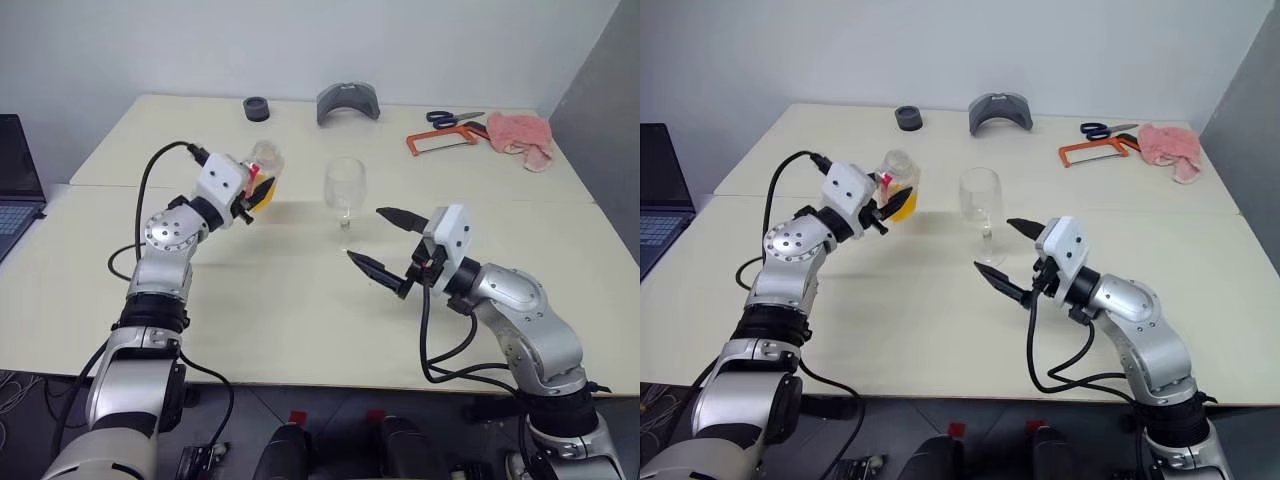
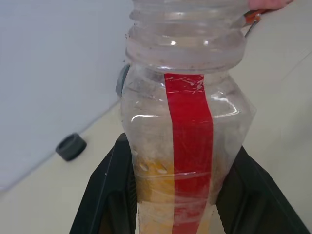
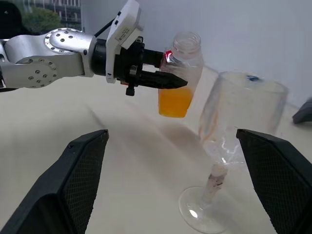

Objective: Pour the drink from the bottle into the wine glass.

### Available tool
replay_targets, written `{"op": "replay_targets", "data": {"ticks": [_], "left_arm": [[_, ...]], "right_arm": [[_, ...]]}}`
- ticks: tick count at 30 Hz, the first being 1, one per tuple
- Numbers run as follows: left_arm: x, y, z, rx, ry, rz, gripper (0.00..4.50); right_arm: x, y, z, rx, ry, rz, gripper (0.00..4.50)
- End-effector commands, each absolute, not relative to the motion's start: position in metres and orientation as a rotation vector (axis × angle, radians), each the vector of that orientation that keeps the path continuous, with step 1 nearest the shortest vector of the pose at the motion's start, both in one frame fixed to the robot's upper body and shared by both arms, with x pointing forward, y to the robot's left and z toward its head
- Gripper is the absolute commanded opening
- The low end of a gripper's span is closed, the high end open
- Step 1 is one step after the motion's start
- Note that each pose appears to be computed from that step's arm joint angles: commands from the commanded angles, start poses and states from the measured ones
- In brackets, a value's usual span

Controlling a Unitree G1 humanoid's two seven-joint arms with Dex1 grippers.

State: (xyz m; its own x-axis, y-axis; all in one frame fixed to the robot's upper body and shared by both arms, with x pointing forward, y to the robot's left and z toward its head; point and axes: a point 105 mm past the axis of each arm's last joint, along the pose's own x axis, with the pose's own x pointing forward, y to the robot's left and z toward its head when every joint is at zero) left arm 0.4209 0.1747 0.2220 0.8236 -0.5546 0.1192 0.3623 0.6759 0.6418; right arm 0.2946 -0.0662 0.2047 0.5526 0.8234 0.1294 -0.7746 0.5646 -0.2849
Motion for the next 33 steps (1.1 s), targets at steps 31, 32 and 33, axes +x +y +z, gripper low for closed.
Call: {"op": "replay_targets", "data": {"ticks": [31, 32, 33], "left_arm": [[0.422, 0.117, 0.293, 1.288, -0.678, -0.607, 1.67], [0.422, 0.117, 0.294, 1.298, -0.683, -0.603, 1.67], [0.422, 0.116, 0.294, 1.31, -0.688, -0.602, 1.67]], "right_arm": [[0.317, -0.089, 0.219, -0.141, -0.262, 0.815, 4.5], [0.316, -0.089, 0.219, -0.139, -0.262, 0.82, 4.5], [0.316, -0.089, 0.218, -0.138, -0.26, 0.823, 4.5]]}}
